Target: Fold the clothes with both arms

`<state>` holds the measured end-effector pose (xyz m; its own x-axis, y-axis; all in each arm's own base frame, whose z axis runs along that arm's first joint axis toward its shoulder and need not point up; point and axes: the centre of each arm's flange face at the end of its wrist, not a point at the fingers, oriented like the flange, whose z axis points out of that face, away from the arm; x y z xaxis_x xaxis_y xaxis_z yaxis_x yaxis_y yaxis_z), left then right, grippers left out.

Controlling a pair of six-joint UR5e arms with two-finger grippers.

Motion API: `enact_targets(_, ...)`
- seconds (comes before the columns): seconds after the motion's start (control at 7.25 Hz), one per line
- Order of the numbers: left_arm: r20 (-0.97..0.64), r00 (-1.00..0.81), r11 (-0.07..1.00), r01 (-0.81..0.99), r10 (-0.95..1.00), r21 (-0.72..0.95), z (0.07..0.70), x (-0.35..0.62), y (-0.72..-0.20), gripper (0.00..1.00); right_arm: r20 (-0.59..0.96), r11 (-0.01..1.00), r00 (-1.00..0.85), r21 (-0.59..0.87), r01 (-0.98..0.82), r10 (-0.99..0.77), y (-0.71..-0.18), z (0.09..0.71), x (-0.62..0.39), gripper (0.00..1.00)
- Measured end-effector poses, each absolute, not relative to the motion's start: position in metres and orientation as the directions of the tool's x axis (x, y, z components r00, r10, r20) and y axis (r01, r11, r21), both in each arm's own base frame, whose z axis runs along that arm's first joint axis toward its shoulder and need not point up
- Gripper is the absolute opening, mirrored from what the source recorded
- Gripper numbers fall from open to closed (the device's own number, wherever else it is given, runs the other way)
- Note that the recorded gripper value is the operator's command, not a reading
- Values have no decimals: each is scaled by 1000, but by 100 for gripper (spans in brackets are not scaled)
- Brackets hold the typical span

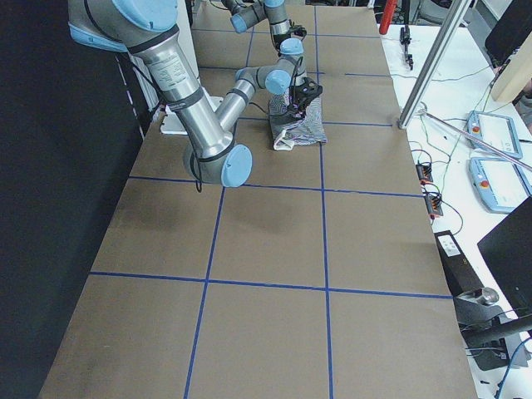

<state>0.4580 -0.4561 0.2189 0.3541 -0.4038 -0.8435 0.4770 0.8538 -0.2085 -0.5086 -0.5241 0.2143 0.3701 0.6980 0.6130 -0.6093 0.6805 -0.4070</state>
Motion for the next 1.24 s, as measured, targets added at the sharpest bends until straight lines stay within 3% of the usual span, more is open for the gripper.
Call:
enact_targets(0.14,-844,385,859,486,-374,-159,240,476,-495,46,618,700,392,-396,-594,681,-562,224,-523,99)
enact_targets(0.28,-845,413,862,496,-338,-103,266,486,-538,53,636,728,413,-373,-575,652,-599,239,-530,100)
enact_targets(0.41,-853,426,862,504,-302,-53,286,482,-571,54,662,761,433,-343,-551,612,-631,250,-523,100)
enact_targets(0.69,-867,424,860,511,-260,-8,315,460,-585,50,694,800,451,-315,-511,562,-664,256,-495,100)
enact_targets(0.83,-879,410,860,510,-244,-1,319,447,-577,12,701,805,446,-322,-499,557,-671,254,-484,100)
enact_targets(0.97,-894,386,864,504,-228,-2,308,436,-566,0,709,810,437,-336,-481,553,-673,250,-473,100)
enact_targets(1.24,-906,360,898,436,-224,-49,260,443,-553,0,735,824,417,-343,-452,535,-659,253,-449,100)
